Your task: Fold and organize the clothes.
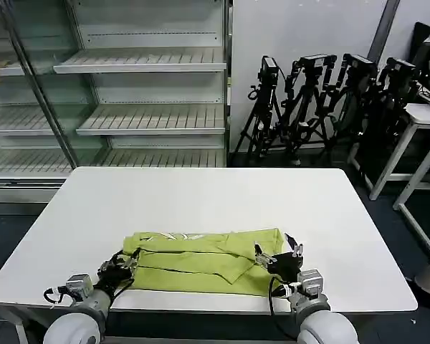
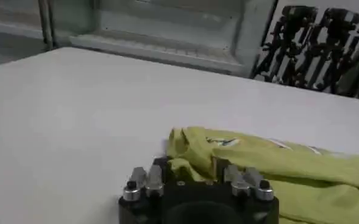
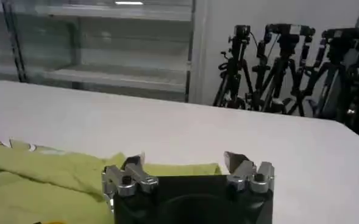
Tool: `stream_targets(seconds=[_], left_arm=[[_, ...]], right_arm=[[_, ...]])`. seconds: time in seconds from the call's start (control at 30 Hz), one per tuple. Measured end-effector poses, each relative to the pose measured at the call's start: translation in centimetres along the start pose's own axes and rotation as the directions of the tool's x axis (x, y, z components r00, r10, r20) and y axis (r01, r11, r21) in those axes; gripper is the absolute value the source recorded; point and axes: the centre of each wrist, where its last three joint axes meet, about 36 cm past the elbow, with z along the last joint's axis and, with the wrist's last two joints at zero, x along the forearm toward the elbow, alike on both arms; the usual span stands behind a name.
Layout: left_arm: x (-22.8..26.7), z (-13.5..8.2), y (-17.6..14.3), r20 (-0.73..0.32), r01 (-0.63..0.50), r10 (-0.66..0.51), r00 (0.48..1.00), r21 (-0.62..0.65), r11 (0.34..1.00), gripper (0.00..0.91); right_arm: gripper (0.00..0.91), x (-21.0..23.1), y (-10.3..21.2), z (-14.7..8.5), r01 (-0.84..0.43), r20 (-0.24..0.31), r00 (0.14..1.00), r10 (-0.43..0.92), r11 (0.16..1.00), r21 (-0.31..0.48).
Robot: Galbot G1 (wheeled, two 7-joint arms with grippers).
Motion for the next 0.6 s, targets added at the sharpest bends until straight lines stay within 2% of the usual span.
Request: stream_targets(seconds=[0.4,0.6], left_arm=[[-0.1,0.2,0.6,0.015,-0.003,0.003,1.0,-0.02,1.0,0.01],[-0.1,-1.2,2.8,0.042,0.038,-0.034,0.999,-0.099,0.994,0.01]], right_arm=[[0.907,0.5,0.8,0.1,0.017,-0.001,1.0,-0.017,1.0,-0.004],[0.907,0.8,0.8,-0.2,0.021,0.006,1.0,-0.021,1.0,0.002]])
